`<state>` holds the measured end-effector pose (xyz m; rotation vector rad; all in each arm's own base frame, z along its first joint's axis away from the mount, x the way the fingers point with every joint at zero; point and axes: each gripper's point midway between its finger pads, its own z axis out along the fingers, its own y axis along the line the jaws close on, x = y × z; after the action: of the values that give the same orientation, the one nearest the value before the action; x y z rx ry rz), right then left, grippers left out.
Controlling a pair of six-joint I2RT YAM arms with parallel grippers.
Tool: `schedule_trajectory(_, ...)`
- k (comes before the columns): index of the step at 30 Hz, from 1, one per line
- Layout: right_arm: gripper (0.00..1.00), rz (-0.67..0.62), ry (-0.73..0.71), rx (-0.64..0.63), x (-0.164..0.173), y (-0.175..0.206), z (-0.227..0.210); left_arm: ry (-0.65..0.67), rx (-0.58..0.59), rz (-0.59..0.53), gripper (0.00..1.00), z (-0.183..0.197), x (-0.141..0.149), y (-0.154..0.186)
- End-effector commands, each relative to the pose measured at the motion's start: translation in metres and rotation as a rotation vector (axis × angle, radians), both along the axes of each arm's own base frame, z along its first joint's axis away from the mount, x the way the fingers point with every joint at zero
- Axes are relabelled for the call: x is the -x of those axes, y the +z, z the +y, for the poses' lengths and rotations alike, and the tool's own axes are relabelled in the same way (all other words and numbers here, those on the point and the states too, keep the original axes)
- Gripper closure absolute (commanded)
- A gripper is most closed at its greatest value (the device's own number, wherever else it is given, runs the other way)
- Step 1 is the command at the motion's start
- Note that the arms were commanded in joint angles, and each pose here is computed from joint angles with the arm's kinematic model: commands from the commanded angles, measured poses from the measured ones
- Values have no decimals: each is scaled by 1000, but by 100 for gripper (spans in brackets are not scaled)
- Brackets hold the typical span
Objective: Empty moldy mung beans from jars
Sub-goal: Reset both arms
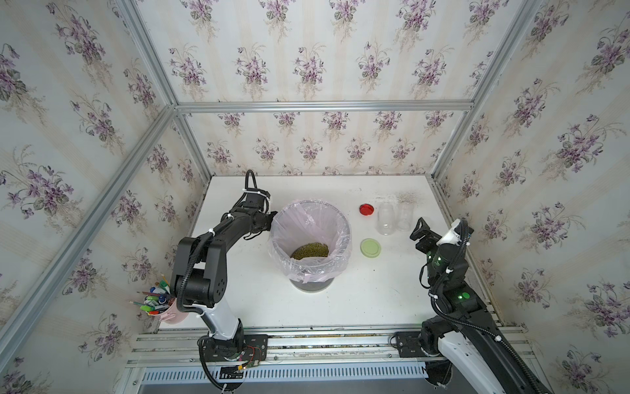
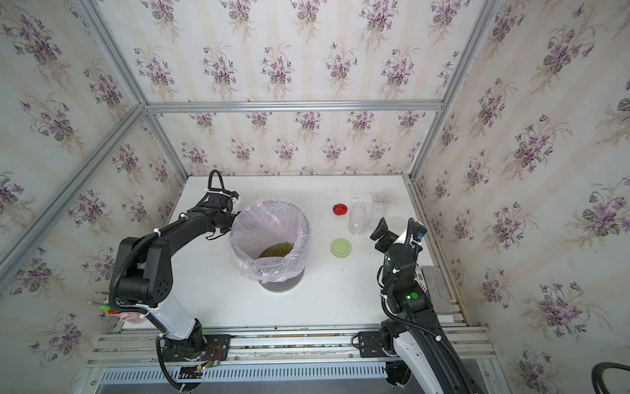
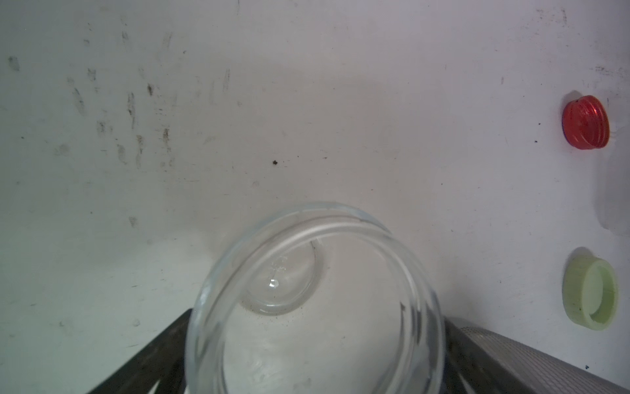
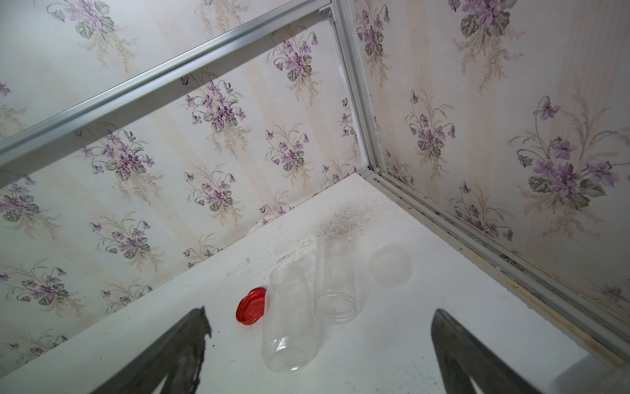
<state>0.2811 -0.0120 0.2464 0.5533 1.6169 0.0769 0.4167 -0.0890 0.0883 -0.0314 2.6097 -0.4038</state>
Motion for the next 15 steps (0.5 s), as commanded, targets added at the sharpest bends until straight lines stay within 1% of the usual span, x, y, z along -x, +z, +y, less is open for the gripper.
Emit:
schedule_trajectory(1,0,-24,-1,-23,0,5,0,-45,-22,48,0,2,21,-1)
schedule_trajectory(5,0,-21,11,-31,-1,5,3,-42,-72,35,0,13,38,8)
schedule_trajectory(8,0,-26,17,-40,-1,7,4,-62,-63,39,0,11,54,16)
schedule_trajectory(10,0,-27,22,-44,-1,8,4,-60,-78,35,0,16,64,21)
schedule_trajectory(12,0,-28,27,-50,0,8,5,-58,-87,16,0,20,74,28)
schedule_trajectory(15,0,-24,35,-62,0,6,7,-1,-137,-40,0,42,85,45)
